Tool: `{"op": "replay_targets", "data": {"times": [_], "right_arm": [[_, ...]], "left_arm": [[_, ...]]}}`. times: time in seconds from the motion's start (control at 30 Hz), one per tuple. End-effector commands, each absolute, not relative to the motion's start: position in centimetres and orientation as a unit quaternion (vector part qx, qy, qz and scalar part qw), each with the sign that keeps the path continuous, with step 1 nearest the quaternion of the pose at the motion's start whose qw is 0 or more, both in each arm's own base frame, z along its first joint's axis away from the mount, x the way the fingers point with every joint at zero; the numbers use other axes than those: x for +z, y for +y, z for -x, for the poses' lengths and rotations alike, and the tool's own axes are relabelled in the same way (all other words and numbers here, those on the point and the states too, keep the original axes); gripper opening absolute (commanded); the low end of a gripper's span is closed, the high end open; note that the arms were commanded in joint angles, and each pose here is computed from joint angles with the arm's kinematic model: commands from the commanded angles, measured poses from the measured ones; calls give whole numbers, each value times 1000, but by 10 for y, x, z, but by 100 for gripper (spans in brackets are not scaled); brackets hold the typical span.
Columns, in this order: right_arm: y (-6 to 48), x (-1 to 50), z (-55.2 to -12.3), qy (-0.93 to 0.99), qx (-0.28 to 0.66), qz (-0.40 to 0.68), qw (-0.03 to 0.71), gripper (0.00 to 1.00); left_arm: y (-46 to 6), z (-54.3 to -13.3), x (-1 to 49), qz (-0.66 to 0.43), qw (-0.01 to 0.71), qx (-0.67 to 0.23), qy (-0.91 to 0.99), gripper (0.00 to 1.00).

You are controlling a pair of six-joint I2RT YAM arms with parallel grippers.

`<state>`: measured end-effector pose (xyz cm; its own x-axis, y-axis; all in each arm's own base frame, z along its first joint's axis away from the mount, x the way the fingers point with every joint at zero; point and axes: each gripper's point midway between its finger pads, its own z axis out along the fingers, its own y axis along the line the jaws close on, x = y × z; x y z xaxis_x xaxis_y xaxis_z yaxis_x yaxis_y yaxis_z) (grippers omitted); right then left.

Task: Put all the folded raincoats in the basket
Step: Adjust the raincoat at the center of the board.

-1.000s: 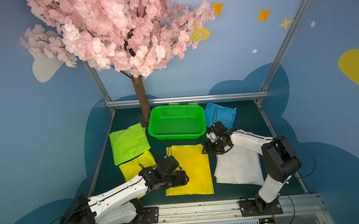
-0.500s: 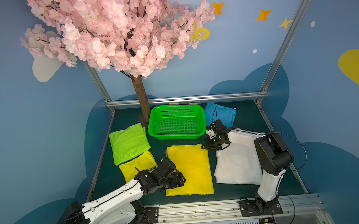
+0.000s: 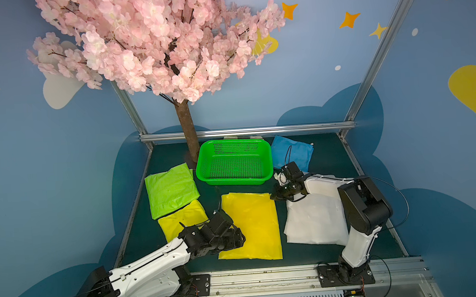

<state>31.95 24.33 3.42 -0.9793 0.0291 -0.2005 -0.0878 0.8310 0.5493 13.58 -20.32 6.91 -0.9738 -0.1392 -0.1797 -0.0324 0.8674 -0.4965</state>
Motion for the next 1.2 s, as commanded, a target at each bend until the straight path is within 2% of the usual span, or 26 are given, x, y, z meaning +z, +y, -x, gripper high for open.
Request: {"op": "replay_targets", "data": {"times": [0.0, 0.2, 0.37, 0.5, 0.6, 0.9, 1.17], "right_arm": [[227, 70, -323, 938, 311, -13, 152, 0], [178, 101, -306, 928, 299, -94, 202, 0], [96, 101, -288, 905, 224, -266, 243, 0], [60, 90, -267, 861, 218, -374, 267, 0], [73, 93, -261, 848, 278, -352, 283, 0], [102, 94, -220, 859, 337, -322, 211, 0], [131, 78, -193, 886, 331, -277, 169, 0]], "left_arm": [[-201, -135, 70, 51, 106, -256, 960, 88], [-205, -136, 73, 53, 104, -265, 957, 88], [-211, -137, 76, 59, 101, -280, 953, 88], [-218, -137, 73, 68, 93, -297, 948, 89], [-223, -136, 65, 81, 79, -302, 947, 89], [-243, -128, 31, 89, 31, -307, 947, 84], [-256, -131, 21, 77, 15, -293, 953, 57]]}}
